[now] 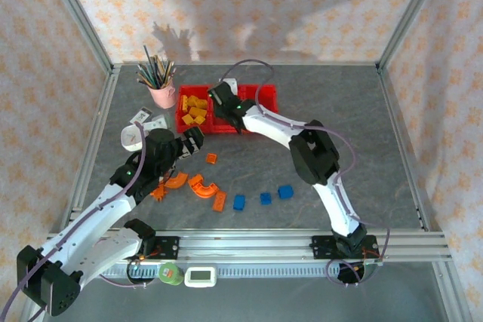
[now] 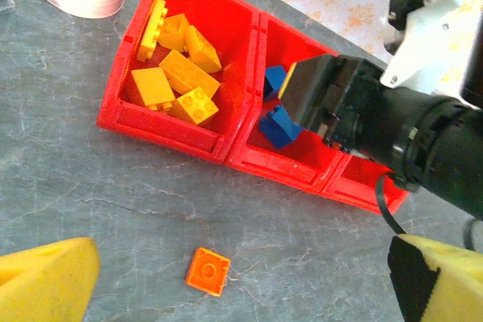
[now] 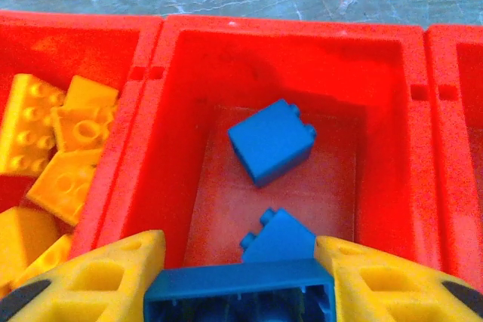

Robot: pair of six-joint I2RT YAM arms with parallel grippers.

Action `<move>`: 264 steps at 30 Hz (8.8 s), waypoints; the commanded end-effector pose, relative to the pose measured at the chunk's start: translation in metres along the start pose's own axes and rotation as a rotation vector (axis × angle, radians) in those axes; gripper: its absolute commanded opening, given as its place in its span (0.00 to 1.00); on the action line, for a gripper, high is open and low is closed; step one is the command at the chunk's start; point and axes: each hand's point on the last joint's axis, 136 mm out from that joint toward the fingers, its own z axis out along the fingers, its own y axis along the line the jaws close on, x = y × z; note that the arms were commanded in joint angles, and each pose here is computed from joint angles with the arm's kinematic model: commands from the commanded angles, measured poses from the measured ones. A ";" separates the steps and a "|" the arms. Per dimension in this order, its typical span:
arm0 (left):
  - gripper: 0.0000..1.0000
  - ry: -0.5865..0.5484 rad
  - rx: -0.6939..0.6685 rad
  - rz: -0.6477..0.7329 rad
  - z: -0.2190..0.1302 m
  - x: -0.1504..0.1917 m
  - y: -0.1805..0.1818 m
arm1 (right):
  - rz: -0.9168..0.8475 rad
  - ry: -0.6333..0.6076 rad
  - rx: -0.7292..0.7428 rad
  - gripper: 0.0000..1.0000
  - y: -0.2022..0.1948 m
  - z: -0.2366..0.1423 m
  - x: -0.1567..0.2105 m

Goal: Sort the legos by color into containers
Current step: Place the lego in the container, then pick up the lego from the bottom-center of the table, then place the lego in the container, then pick up the lego from the bottom-center of the table, then place the lego in the container, then pick up the lego from the bottom-center of the table.

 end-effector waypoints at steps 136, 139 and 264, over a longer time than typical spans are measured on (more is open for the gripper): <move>0.99 0.140 0.210 0.019 -0.006 0.032 -0.044 | 0.108 0.044 0.058 0.87 -0.104 -0.166 0.048; 0.99 0.170 0.248 0.022 -0.006 0.047 -0.058 | 0.156 0.107 0.107 0.89 -0.132 -0.182 0.085; 0.99 0.256 0.285 -0.121 0.001 0.113 -0.046 | 0.072 0.409 0.057 0.79 -0.094 -0.199 0.271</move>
